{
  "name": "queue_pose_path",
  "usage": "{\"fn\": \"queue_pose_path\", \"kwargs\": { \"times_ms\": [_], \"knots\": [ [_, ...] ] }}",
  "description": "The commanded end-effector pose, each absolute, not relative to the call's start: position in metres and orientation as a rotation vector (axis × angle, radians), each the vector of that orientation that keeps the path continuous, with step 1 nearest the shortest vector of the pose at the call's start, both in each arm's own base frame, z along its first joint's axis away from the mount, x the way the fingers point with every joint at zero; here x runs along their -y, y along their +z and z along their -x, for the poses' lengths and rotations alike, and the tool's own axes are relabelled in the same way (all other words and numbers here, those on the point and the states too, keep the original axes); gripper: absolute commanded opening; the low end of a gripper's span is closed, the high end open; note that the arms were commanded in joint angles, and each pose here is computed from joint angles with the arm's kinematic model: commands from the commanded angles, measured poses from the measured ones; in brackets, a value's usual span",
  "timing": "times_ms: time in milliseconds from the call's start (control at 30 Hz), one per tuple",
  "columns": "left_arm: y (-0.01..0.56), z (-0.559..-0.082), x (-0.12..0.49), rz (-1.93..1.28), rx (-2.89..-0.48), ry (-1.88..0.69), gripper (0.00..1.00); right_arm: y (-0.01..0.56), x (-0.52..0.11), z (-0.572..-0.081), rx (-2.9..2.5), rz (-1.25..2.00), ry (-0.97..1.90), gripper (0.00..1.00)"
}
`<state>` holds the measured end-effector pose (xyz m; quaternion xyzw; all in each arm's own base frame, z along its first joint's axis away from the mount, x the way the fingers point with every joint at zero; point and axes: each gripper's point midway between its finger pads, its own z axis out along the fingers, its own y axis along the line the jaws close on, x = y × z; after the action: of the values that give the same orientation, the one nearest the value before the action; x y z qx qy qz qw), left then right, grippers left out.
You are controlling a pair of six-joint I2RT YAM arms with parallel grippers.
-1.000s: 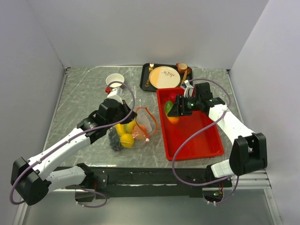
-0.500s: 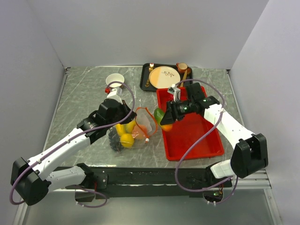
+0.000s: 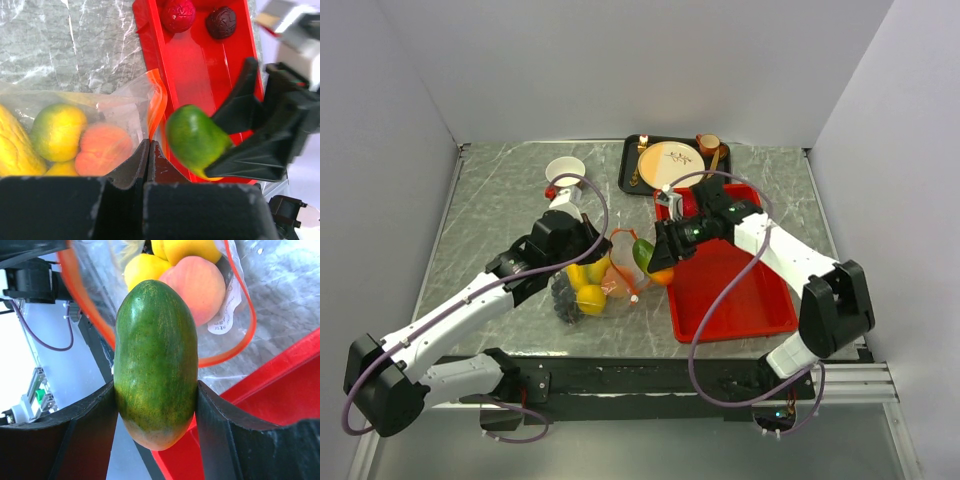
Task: Place the food in the zip-top bag and seal the zipper
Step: Place the fake fruit in the zipper food storage bag.
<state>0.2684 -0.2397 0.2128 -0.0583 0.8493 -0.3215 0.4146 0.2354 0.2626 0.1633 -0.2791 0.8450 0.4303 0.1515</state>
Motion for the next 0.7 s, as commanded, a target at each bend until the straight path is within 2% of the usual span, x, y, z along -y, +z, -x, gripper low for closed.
{"fn": "queue_pose_path", "kwargs": {
  "times_ms": [0,667],
  "knots": [
    [0.224,-0.271,0.246,0.126,-2.093,-0.850,0.01,0.179,-0.283,-0.249,-2.360,0.823,1.253,0.31],
    [0.224,-0.274,0.254,0.100,-2.100,-0.865,0.01,0.173,-0.323,-0.280,-2.447,0.688,1.213,0.31]
  ]
}}
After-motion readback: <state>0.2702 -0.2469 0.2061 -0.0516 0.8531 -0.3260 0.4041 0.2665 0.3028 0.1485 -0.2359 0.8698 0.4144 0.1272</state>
